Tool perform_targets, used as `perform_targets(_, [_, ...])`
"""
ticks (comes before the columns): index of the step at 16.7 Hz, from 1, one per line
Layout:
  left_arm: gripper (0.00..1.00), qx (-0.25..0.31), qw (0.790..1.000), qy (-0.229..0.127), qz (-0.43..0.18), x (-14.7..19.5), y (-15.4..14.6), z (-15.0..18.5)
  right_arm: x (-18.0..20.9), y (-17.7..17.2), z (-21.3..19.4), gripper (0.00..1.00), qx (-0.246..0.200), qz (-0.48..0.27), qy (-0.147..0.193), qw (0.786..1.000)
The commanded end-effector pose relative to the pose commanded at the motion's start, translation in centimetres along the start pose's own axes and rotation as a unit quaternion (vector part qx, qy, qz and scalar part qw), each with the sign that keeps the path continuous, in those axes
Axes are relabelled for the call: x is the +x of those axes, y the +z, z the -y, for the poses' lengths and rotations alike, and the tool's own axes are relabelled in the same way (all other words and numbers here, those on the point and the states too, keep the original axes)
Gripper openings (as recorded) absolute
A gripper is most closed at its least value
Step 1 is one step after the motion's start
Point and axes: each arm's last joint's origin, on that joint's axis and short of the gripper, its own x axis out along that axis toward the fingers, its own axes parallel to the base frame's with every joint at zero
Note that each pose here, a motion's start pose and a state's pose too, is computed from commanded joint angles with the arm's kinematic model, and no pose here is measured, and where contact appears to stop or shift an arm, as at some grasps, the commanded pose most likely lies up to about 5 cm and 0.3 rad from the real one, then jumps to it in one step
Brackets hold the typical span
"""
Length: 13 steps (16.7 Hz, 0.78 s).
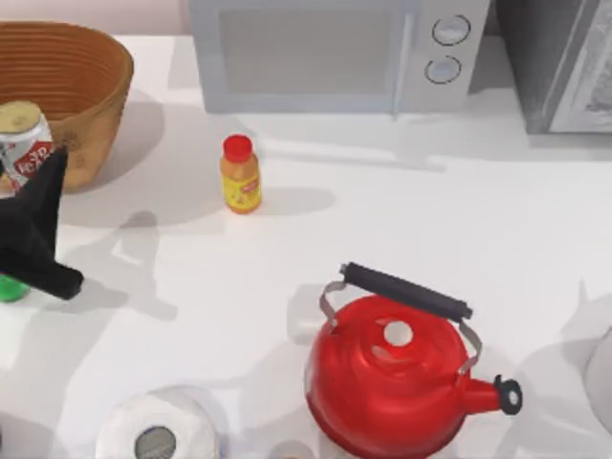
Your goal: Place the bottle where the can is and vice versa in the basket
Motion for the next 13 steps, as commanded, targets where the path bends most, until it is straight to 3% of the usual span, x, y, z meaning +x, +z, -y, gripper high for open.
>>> perform_targets(3, [0.0,-0.009,0.994,-0.104,-0.011,4.7,1.0,0.1,0.0,0.0,0.0,1.0,0.0,0.0,0.0,1.0])
perform_targets(6, [0.0,-0.02,0.977,-0.213,-0.026,10.4,-0.1,0.4,0.0,0.0,0.0,1.0,0.0,0.0,0.0,1.0])
perform_targets(9, [0.0,-0.029,0.947,-0.318,-0.038,15.9,-3.5,1.2,0.0,0.0,0.0,1.0,0.0,0.0,0.0,1.0])
perform_targets(13, [0.0,-0.034,0.898,-0.437,-0.043,21.4,-10.5,2.6,0.0,0.0,0.0,1.0,0.0,0.0,0.0,1.0])
